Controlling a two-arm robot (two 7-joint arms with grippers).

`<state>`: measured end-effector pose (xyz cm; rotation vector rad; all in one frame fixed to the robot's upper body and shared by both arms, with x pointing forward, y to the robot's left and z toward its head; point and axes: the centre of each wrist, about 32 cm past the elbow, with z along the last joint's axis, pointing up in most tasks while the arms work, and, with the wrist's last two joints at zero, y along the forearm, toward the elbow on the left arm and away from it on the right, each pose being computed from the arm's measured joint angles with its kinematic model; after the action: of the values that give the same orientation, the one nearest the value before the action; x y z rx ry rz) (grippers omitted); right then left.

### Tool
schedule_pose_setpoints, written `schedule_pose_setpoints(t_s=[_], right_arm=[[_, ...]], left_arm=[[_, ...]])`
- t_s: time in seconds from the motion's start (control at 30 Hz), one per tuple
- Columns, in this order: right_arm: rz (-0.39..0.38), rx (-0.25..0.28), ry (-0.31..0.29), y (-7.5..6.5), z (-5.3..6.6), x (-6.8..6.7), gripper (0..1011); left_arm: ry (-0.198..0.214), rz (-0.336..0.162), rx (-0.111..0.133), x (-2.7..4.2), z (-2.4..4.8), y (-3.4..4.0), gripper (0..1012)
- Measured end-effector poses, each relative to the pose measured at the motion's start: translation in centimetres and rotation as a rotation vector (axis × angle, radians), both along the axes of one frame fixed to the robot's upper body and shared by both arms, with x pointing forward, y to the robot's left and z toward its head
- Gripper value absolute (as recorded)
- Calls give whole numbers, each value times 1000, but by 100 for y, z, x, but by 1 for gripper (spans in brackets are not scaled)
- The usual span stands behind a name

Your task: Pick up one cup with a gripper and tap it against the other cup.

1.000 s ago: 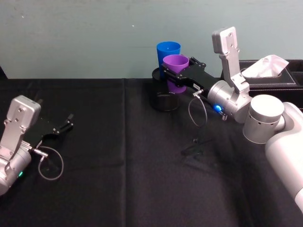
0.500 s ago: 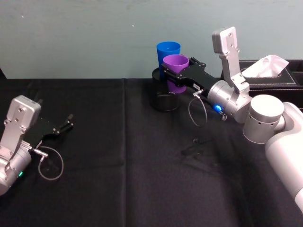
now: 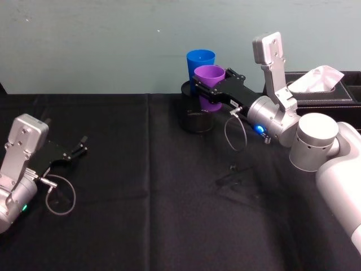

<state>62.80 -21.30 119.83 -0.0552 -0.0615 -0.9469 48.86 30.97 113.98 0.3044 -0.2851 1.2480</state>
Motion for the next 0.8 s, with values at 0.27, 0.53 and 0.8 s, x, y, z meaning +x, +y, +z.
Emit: schedule_pose_setpoints(t_s=[0.27,0.53,0.8], right_arm=[[1,5,-5,-14,-6,-12,735],[43,30,-25,-102,-42,-177,736],[115,96,-30,-241,-284,-845,736]], left_arm=[[0,0,0,0,0,0,1000],[0,0,0,0,0,0,1000],[0,0,0,0,0,0,1000]])
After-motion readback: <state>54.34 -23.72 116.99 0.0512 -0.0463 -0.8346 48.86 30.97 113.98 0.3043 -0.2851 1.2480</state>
